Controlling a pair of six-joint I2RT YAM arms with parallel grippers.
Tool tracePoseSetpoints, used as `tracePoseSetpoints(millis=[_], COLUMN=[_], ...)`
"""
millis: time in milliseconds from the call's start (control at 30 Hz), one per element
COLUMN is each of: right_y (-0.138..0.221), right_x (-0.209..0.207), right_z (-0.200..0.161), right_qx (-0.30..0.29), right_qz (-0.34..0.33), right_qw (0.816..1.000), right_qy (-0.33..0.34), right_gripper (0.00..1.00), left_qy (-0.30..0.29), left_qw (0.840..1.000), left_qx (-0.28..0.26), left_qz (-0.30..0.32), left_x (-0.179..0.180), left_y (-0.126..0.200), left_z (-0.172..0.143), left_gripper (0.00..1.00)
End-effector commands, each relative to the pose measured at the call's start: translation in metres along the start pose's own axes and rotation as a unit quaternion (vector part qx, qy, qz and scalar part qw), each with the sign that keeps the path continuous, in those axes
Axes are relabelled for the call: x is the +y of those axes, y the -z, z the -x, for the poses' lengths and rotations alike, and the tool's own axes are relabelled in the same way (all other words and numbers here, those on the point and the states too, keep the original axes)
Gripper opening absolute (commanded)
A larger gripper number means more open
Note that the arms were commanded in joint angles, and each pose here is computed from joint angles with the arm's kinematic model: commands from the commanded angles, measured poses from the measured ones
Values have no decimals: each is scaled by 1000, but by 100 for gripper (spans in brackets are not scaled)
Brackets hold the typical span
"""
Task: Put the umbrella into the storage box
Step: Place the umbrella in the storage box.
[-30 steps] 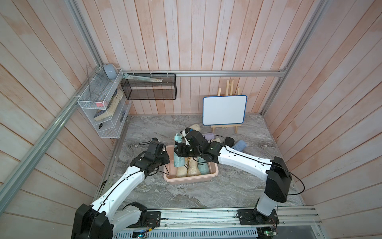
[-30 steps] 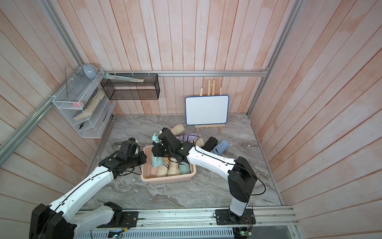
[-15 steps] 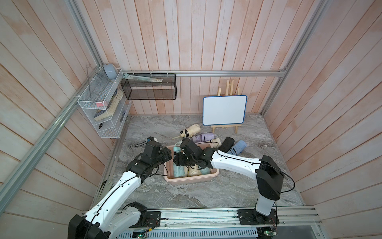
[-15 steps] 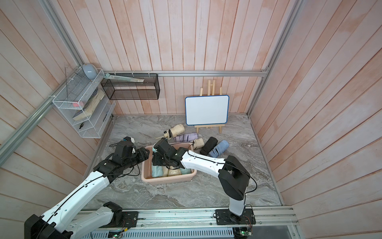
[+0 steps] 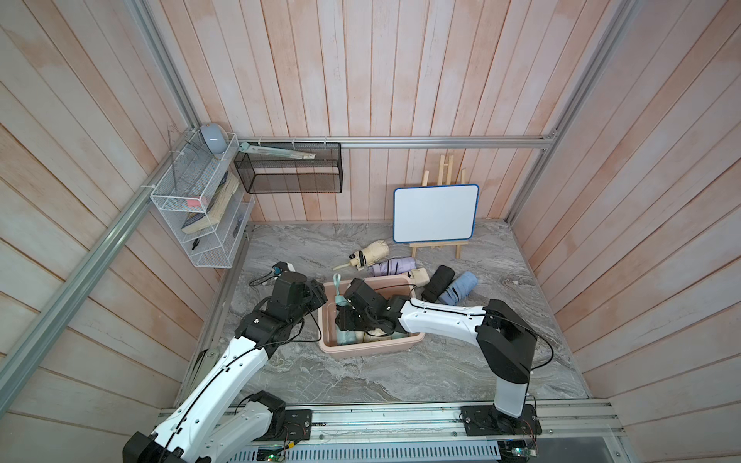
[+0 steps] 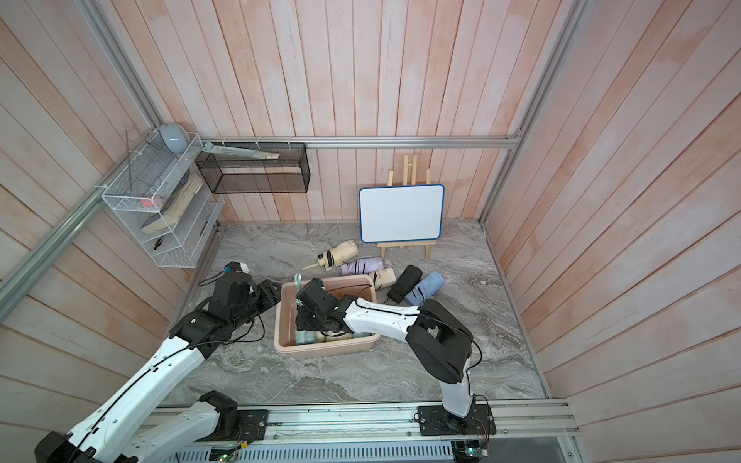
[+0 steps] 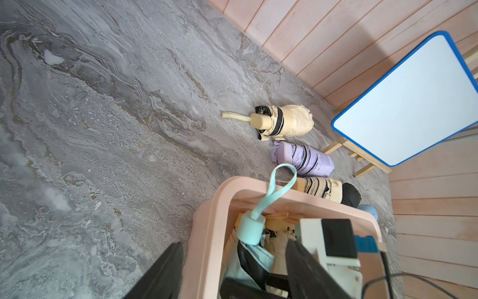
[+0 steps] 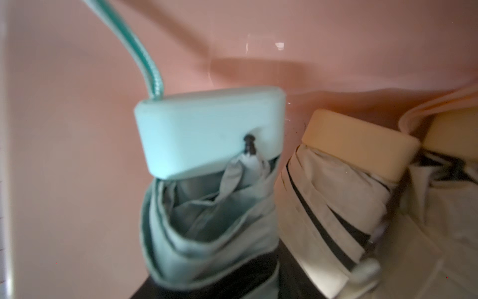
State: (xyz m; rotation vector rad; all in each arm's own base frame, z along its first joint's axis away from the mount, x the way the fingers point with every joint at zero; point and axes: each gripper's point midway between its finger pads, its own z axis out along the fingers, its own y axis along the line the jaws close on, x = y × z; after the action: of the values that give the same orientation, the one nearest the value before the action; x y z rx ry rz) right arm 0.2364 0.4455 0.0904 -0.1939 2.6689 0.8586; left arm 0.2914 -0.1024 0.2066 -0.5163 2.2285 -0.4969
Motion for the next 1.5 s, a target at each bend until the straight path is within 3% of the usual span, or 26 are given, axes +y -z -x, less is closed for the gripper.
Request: tracePoseSetpoints(millis=[0, 67, 167, 300, 467, 600, 667, 767, 867, 900, 1267, 1467], right_y=[-11, -15, -18, -15, -7, 0, 3, 4, 6, 9, 77, 134], right_x=[-2, -5, -12, -13, -4, 3, 9, 16, 17, 17, 11, -37], right_z=[8, 7, 3, 2, 8, 16, 20, 21, 22, 24, 50, 91], right_qx=[-20, -18, -9, -12, -21, -29, -32, -27, -27, -31, -89, -136], right_qz=[-14, -22, -33, -32, -18, -5, 4, 13, 12, 12, -10, -76], right_qw=[1000, 1000, 999, 999, 999, 1000, 999, 999, 999, 999, 996, 988], right_qy=[6, 8, 11, 14, 15, -1, -9, -14, -14, -15, 0, 15], right_gripper=[13, 20, 38, 53, 57, 47, 46, 60, 86, 88, 85, 83], left_qy=[8, 8, 6, 8, 11, 14, 15, 16, 18, 18, 17, -5], left_qw=[1000, 1000, 1000, 1000, 1000, 1000, 1000, 1000, 1000, 1000, 1000, 1000], left_qx=[-15, -18, -20, -22, -22, -22, -22, -23, -22, -21, -20, -1], left_qz=[3, 2, 2, 2, 2, 0, -1, 0, -1, -1, 2, -28], left_x=[-1, -2, -2, -1, 2, 3, 4, 5, 7, 8, 13, 4], left_y=[8, 8, 7, 8, 9, 9, 10, 10, 10, 10, 2, -3], left_z=[10, 12, 13, 15, 14, 13, 13, 14, 13, 13, 21, 19], left_gripper=[68, 68, 68, 68, 68, 68, 68, 68, 68, 68, 68, 69])
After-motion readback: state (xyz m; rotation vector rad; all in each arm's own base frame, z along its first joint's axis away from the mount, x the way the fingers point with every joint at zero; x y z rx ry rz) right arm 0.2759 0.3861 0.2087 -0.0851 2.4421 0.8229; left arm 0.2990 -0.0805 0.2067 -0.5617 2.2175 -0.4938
